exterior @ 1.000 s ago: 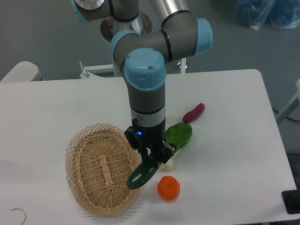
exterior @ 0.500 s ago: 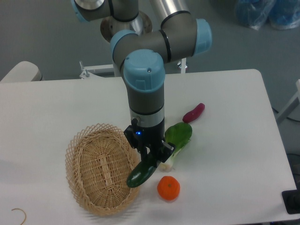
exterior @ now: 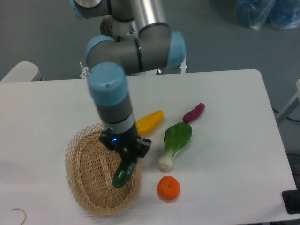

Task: Place the cucumber in the basket
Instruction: 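Carry the held cucumber over the wicker basket and lower it inside, then open the gripper to release the cucumber into the basket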

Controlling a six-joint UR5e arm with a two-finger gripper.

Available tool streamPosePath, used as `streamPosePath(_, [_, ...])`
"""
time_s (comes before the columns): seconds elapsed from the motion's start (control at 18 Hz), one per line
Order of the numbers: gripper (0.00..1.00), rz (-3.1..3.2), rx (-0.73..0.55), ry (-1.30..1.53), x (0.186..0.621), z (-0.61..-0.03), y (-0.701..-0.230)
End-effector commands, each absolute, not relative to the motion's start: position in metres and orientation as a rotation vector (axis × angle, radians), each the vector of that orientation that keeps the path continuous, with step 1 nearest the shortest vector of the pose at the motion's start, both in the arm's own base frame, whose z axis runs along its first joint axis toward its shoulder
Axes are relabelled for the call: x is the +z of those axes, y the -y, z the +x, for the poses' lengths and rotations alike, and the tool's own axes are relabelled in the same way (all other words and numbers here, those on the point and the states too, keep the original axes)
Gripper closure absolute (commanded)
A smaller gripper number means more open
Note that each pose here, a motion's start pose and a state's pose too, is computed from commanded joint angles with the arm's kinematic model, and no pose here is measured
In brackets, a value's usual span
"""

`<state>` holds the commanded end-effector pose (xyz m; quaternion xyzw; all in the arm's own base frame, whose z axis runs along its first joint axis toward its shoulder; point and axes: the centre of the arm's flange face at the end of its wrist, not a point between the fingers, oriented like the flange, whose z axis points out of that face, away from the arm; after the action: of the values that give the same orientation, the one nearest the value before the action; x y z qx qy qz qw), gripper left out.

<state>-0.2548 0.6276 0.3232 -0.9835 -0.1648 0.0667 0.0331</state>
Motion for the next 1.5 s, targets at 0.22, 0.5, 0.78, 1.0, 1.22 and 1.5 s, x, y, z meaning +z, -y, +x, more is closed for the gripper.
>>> streamPosePath(0.22, [0.89, -3.052, 0.227, 0.509, 0.288, -0.231, -0.639])
streamPosePath(0.5, [0.89, -3.069, 0.232, 0.478, 0.254, -0.218, -0.641])
streamPosePath(0.78, [0.87, -3.117, 0.264, 0.45, 0.229, -0.207, -0.644])
streamPosePath(1.0, [0.83, -3.128, 0.261, 0.419, 0.224, -0.202, -0.647])
streamPosePath(1.22, [0.0, -3.105, 0.297, 0.409, 0.239, -0.206, -0.65])
streamPosePath(1.5, [0.0, -2.99, 0.354, 0.426, 0.3, -0.224, -0.67])
